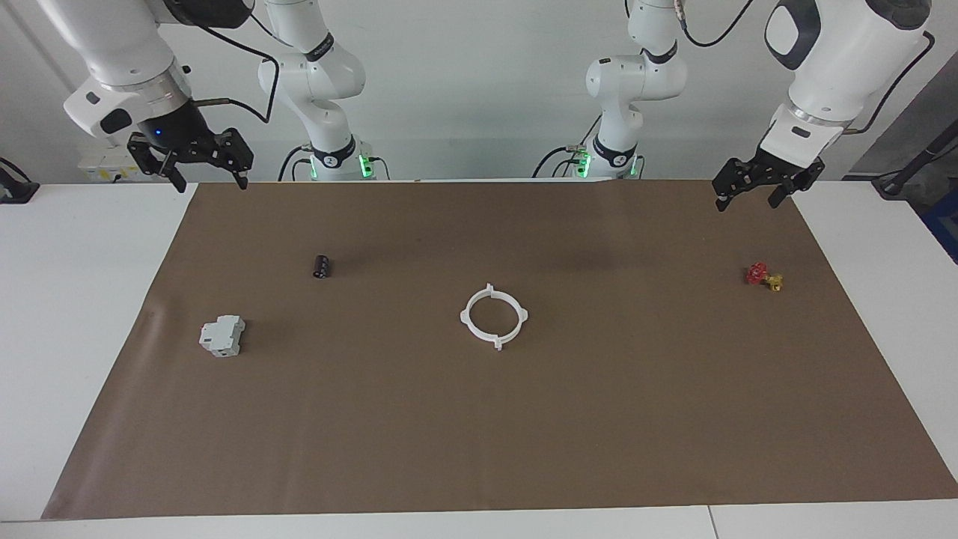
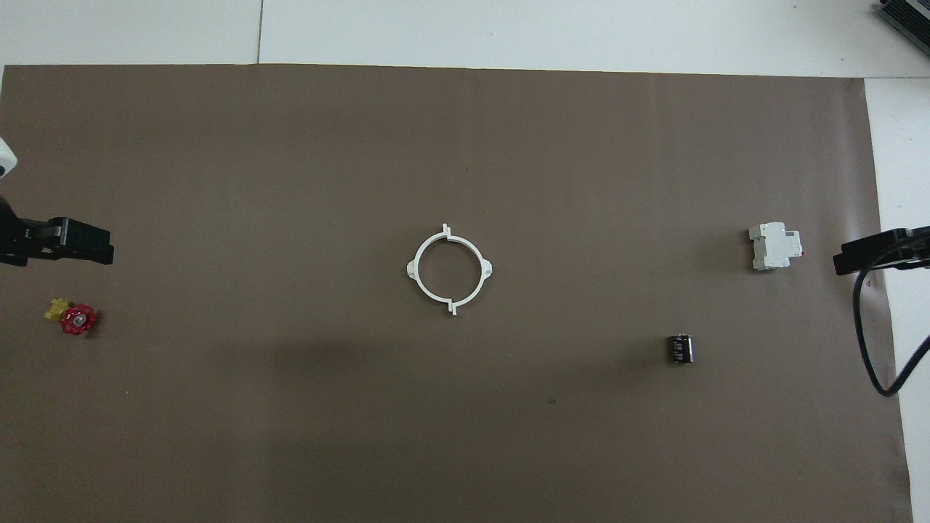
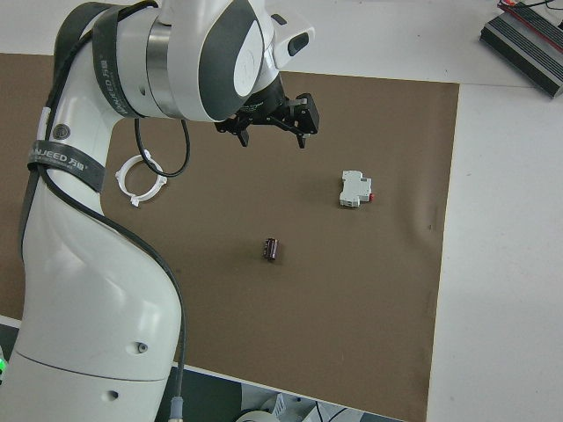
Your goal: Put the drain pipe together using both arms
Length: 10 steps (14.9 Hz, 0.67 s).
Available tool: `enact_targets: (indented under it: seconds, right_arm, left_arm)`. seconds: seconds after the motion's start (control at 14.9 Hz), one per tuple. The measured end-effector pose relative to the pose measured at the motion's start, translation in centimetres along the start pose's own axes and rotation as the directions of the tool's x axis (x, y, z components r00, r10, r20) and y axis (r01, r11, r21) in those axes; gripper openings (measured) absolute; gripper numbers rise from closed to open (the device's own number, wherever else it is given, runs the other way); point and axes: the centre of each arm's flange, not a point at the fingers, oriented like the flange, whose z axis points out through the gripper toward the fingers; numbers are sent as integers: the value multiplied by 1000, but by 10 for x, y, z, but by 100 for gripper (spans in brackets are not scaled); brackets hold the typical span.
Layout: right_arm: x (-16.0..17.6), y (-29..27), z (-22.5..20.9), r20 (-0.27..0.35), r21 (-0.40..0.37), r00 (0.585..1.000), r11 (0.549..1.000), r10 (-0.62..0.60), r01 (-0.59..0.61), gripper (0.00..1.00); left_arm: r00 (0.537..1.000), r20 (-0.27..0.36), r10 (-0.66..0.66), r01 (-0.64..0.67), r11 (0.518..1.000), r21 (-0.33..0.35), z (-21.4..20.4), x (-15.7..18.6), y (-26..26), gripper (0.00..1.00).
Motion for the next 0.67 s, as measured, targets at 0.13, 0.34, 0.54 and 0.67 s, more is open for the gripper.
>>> enact_targets:
  seconds: [0.13,0.34,0.54,0.67]
  right_arm:
    - [0,0,0,0,0,1000,1000,0,0,100]
    - [0,0,0,0,0,1000,1000,0,0,100]
    - [0,0,0,0,0,1000,1000,0,0,100]
    - [0,0,0,0,0,1000,1000,0,0,100]
  left_arm:
    - [1000,-6,0,0,1000,0,-1,1,0,100]
    - [1000,-23,-1,1,1000,0,-3,2,0,100]
    - [1000,-28,-1,1,1000,0,-3,2,0,100]
    - [1000,-28,0,0,1000,0,-4,3,0,100]
